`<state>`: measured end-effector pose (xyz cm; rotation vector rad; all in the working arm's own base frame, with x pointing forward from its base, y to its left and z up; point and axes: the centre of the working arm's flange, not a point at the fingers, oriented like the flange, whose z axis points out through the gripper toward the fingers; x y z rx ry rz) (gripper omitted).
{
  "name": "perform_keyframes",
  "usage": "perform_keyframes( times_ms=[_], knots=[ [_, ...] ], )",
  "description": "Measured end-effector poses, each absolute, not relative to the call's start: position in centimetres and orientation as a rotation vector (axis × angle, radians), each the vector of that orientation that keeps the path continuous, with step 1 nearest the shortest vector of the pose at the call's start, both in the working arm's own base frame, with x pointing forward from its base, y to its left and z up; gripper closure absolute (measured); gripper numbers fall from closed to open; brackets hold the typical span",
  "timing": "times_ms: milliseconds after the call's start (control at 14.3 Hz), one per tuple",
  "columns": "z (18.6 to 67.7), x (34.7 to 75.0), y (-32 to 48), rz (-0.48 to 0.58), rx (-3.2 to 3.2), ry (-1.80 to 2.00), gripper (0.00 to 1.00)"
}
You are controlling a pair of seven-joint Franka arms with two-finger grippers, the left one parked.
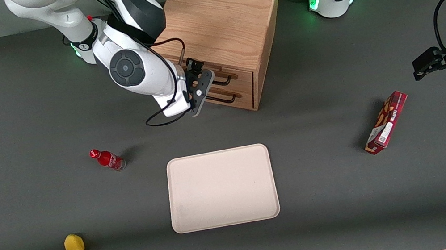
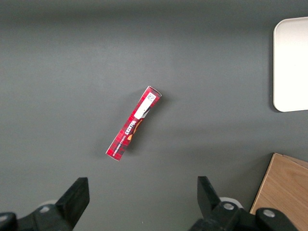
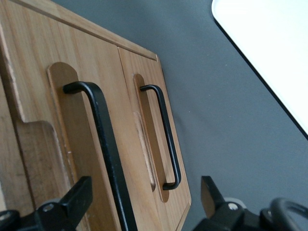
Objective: Open upper drawer
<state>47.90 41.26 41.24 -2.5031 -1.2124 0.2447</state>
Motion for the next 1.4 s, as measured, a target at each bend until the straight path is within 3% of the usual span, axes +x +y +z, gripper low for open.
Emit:
perform_keyframes(
  times_ms=[628, 1395],
  knots=[
    [38.1, 48.9, 41.9, 0.207, -2.551, -1.223, 0.00],
    [39.4, 56.9, 38.6, 0.053, -2.617, -1.120, 0.00]
  ],
)
